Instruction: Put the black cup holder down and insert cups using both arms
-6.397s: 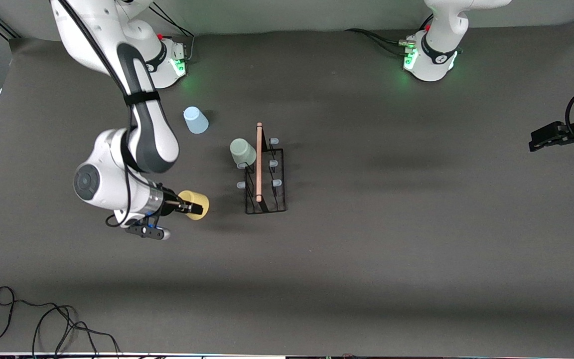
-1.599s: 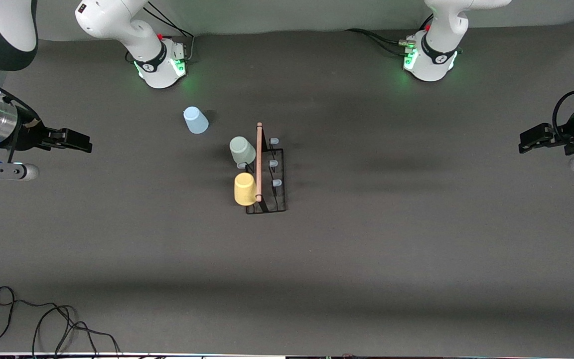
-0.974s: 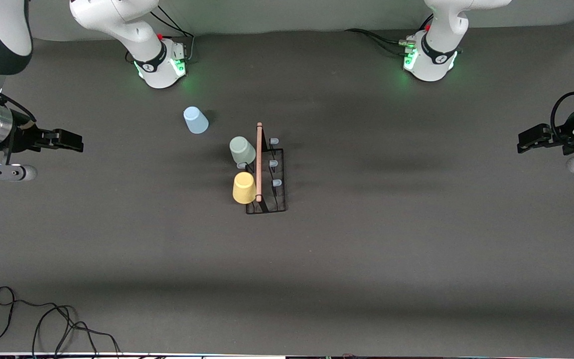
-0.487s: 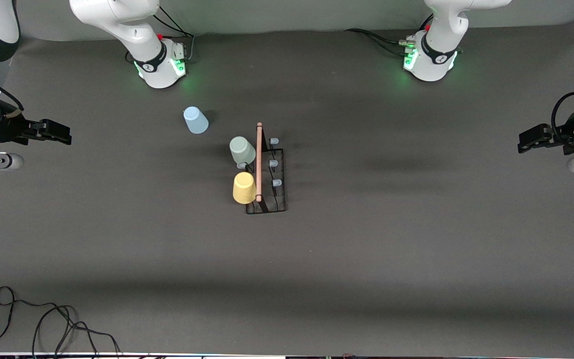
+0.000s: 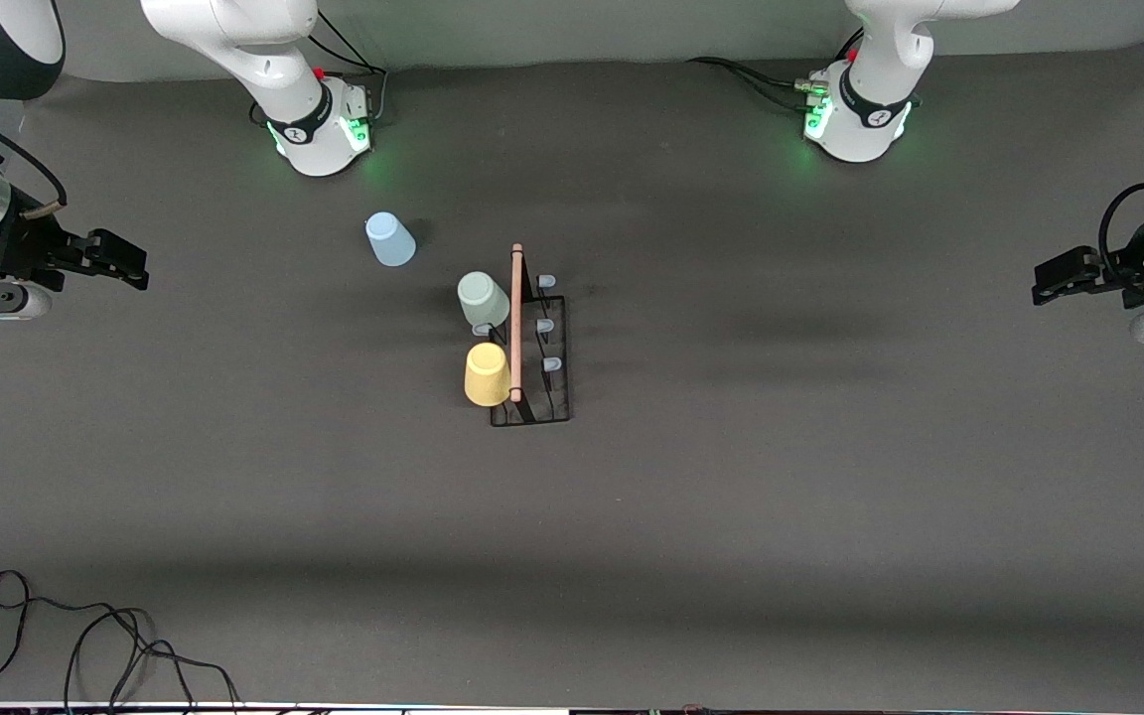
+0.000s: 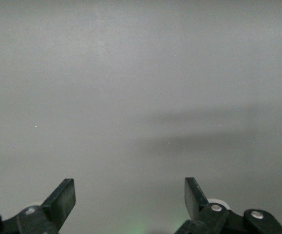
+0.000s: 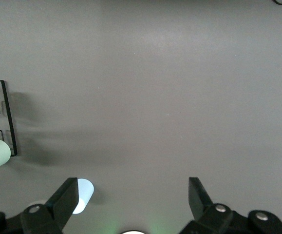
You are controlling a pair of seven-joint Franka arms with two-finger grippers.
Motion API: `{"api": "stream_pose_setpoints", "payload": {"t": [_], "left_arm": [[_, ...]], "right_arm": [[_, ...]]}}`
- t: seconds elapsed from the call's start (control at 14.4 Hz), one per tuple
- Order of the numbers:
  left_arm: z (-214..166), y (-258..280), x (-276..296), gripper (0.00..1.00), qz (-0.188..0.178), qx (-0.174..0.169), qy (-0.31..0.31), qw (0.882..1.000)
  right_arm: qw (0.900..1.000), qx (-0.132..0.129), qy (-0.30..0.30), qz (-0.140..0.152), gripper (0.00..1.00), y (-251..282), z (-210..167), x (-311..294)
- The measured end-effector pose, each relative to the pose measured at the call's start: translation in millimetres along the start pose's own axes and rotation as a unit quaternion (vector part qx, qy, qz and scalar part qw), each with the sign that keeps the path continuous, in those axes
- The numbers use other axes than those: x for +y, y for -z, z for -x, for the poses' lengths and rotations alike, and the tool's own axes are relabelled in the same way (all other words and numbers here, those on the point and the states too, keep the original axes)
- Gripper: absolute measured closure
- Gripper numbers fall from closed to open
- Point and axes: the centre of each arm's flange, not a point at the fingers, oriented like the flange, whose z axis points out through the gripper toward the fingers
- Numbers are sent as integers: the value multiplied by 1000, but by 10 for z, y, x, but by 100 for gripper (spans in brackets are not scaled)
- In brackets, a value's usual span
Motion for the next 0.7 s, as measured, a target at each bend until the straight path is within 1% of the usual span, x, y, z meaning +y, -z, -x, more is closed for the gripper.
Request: {"api": "stream_pose_setpoints", "payload": {"t": [0.07, 0.28, 0.7], "left_arm": [[0, 0, 0, 0, 0, 0, 0, 1000], [1, 3, 3, 0, 0, 0, -1, 1000], [2, 16, 7, 0, -1, 2, -10, 1000]], "right_arm": [[1000, 0, -3, -2, 0, -2, -1, 28], [1000, -1, -19, -21, 0, -15, -1, 163], [999, -1, -20, -26, 0, -16, -1, 166]]}}
